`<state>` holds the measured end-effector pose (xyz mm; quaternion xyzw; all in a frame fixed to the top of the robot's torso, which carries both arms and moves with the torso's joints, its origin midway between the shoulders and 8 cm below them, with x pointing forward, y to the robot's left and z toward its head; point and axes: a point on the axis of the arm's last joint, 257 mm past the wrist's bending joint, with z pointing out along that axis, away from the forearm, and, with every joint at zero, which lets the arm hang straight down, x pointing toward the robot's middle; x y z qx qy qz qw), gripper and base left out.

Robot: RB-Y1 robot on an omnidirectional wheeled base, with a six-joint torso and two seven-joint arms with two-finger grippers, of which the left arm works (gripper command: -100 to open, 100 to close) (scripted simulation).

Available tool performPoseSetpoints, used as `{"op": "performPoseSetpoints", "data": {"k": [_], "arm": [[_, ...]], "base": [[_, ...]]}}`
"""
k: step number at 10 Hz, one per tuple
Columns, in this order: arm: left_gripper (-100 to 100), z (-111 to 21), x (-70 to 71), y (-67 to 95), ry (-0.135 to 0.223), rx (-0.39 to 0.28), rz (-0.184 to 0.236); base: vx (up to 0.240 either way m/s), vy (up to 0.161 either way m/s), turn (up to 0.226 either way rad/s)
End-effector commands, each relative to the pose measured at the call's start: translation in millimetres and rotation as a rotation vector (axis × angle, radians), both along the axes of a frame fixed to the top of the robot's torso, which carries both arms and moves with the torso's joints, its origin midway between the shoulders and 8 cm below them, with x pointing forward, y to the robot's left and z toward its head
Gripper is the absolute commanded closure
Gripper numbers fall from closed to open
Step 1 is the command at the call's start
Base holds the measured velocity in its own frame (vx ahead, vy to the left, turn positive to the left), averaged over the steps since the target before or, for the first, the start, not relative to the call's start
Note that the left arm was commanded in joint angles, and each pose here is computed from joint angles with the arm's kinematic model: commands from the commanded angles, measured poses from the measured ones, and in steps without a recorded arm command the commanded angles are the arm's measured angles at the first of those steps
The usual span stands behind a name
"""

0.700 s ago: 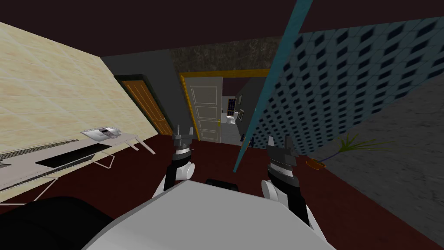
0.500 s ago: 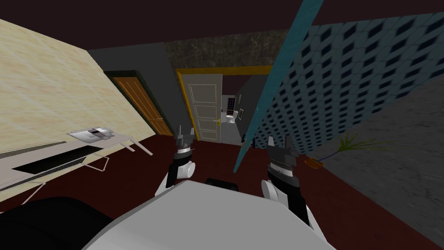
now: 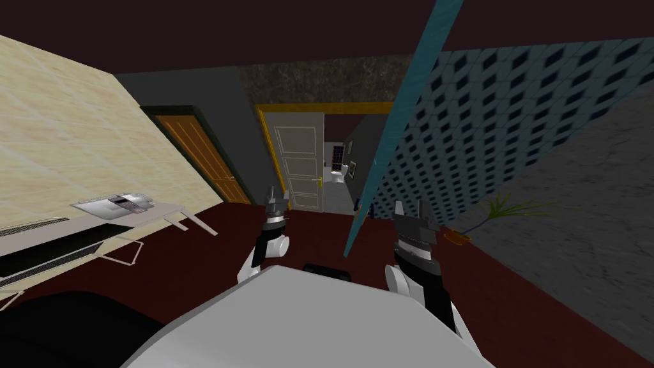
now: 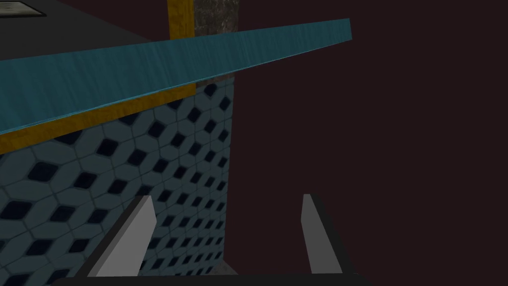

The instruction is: Pull the door open

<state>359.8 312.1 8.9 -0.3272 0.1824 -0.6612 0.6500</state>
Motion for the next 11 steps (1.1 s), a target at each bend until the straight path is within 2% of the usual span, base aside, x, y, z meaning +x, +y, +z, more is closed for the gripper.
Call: {"op": "performPoseSetpoints", "data": {"k": [1,3,4,8,9,10,11], "arm": [[-100,-12.0,11.9,1.3,0.027,0.004,0.007],[-100,-25.4,26.7,5.9,0.057,0.01,0.018],[-100,-28.0,27.7,6.2,0.063,0.009,0.019],[-100,-53.5,53.2,15.4,0.121,0.016,0.04],[-100,-54.4,53.4,15.5,0.123,0.016,0.04],[-100,-62.0,61.7,18.7,0.141,0.018,0.048],[-100,-64.2,68.8,21.7,0.147,0.022,0.056]], "base": [[0.094,0.047,-0.084],[0.086,0.052,-0.09],[0.066,0.035,-0.031],[0.056,0.034,-0.064],[0.043,0.026,-0.036],[0.045,0.032,-0.071],[0.069,0.041,-0.135]]}}
